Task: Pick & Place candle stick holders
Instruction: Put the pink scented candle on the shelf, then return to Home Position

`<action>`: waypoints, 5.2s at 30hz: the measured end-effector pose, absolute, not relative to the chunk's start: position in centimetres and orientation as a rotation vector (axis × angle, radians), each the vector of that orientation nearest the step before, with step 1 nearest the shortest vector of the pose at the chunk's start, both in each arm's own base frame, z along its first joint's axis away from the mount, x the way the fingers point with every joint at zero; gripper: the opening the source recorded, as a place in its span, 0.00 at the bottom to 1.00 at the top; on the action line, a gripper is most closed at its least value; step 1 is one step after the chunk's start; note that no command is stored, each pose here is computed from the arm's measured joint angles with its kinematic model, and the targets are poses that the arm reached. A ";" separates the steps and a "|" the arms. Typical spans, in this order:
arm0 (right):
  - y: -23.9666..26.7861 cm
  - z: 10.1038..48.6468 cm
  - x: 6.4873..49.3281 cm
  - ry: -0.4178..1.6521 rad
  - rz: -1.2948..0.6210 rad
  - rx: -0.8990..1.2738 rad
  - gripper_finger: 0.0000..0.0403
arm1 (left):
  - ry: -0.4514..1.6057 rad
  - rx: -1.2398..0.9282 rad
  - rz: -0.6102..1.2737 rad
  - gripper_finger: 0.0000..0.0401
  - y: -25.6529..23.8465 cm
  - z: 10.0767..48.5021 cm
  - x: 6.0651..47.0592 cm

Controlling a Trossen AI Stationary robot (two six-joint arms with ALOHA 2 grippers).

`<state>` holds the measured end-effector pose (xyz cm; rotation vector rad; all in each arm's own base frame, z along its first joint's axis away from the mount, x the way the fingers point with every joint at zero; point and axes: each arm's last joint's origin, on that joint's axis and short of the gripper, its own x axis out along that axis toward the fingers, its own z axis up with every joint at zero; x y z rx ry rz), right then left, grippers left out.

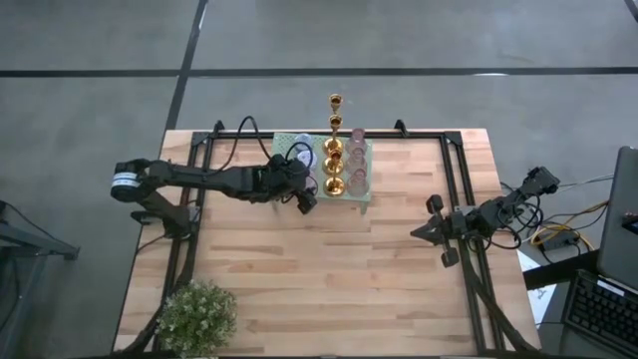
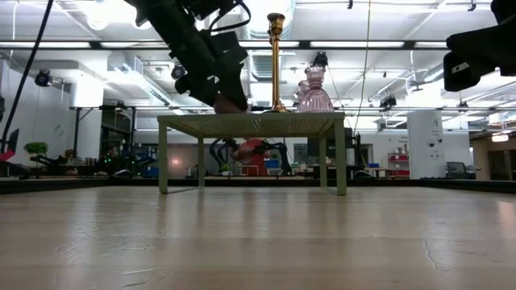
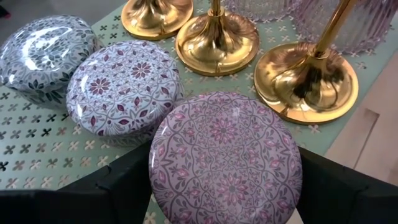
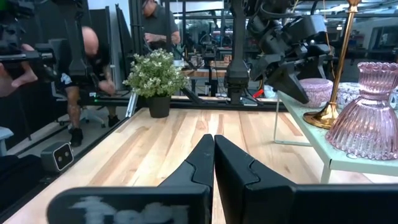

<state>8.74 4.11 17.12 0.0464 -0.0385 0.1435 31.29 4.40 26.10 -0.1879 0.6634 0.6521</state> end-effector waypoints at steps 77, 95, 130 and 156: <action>4.1 17.1 8.7 -0.039 0.144 0.047 0.02 | 0.352 0.040 0.229 0.04 -2.1 21.7 12.9; 4.1 17.1 8.7 -0.039 0.144 0.047 0.02 | 0.031 0.054 -0.071 0.04 -1.7 19.5 8.4; 4.1 17.1 8.8 -0.035 0.144 0.043 0.02 | -0.026 0.038 -0.049 0.04 -1.9 16.9 9.6; 4.1 17.1 8.8 -0.036 0.144 0.043 0.02 | -0.025 0.039 -0.048 0.04 -1.9 16.9 9.6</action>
